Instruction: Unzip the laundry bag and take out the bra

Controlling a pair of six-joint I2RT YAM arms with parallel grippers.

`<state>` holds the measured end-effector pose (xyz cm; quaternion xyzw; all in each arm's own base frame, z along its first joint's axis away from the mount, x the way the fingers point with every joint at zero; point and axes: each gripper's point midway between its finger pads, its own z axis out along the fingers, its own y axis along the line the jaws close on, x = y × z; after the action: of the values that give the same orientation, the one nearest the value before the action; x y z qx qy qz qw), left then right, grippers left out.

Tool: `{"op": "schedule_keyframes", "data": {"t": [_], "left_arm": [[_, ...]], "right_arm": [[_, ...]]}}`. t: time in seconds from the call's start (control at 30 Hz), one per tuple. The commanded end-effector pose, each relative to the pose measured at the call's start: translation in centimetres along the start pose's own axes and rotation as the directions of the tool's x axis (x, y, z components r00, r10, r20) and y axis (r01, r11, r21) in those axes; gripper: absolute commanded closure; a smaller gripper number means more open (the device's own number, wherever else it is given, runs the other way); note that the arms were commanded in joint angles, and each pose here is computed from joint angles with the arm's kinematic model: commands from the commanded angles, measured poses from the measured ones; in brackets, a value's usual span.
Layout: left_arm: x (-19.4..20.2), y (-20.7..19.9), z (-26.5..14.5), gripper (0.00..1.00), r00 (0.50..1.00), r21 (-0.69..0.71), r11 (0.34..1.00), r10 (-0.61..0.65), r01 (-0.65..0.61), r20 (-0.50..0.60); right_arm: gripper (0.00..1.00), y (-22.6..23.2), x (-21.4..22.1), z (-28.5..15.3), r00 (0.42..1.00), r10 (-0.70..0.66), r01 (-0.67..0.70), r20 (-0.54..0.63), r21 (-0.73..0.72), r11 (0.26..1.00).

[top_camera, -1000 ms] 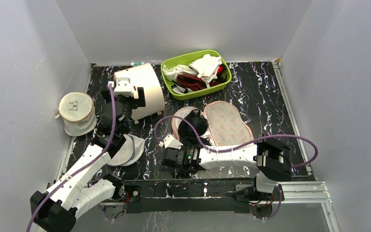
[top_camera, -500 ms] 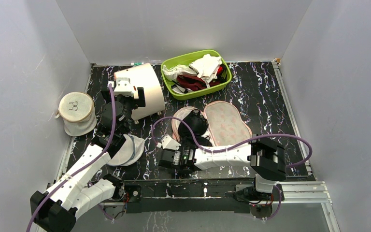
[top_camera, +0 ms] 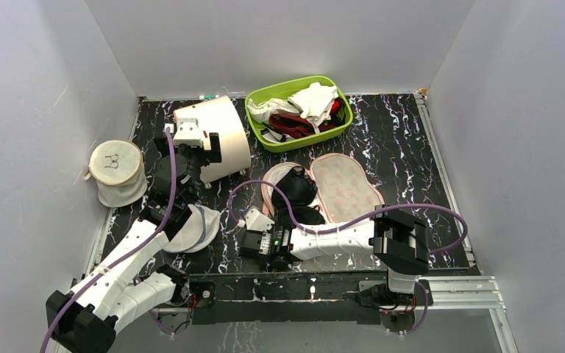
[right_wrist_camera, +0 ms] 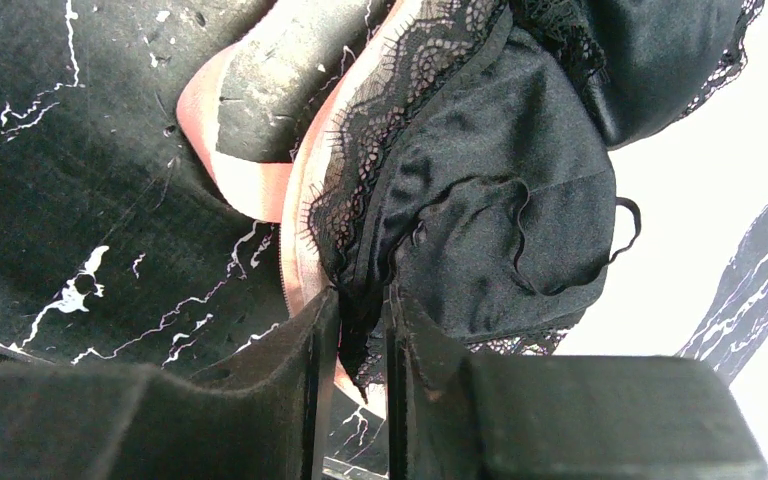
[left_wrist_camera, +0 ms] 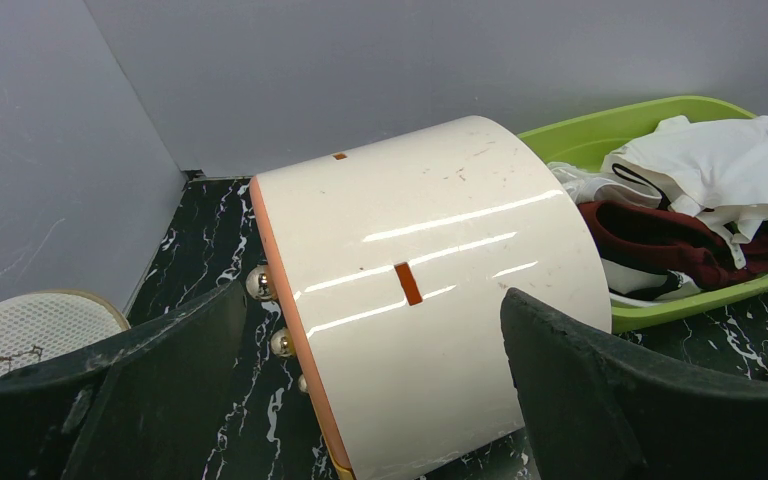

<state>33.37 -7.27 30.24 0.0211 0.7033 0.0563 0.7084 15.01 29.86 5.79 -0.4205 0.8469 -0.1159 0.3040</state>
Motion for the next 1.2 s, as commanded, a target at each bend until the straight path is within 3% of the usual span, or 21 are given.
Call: {"op": "schedule_keyframes", "data": {"t": [0.0, 0.4, 0.57, 0.7, 0.9, 1.17], "left_arm": [[-2.4, 0.5, -0.1, 0.02, 0.998, -0.009, 0.999, -0.034, 0.035, 0.055], [-2.2, 0.3, 0.0, 0.02, 0.998, -0.005, 0.999, -0.033, 0.034, 0.049], [-2.3, 0.3, -0.1, 0.02, 0.998, -0.003, 0.999, -0.036, 0.036, 0.051], [-2.3, 0.3, 0.0, 0.02, 0.998, -0.004, 0.999, -0.034, 0.034, 0.051], [-2.3, 0.4, -0.1, 0.02, 0.998, -0.006, 0.999, -0.033, 0.034, 0.052], [-2.3, 0.3, -0.1, 0.02, 0.998, 0.001, 0.999, -0.039, 0.039, 0.051]], "right_arm": [[0.76, -0.5, -1.1, -0.7, 0.998, 0.032, -0.034, 0.045, 0.026, 0.999], [0.76, -0.3, -0.3, -0.2, 0.998, 0.039, -0.041, 0.046, 0.024, 0.999], [1.00, -0.7, -1.1, -1.4, 0.992, 0.097, -0.097, 0.086, -0.002, 0.995], [1.00, -1.5, -3.3, -4.0, 0.968, 0.186, -0.177, 0.166, -0.070, 0.982], [1.00, -3.4, -6.9, -8.8, 0.883, 0.359, -0.300, 0.302, -0.223, 0.927], [1.00, -8.6, -9.4, -14.6, 0.700, 0.587, -0.460, 0.407, -0.372, 0.806]]}}
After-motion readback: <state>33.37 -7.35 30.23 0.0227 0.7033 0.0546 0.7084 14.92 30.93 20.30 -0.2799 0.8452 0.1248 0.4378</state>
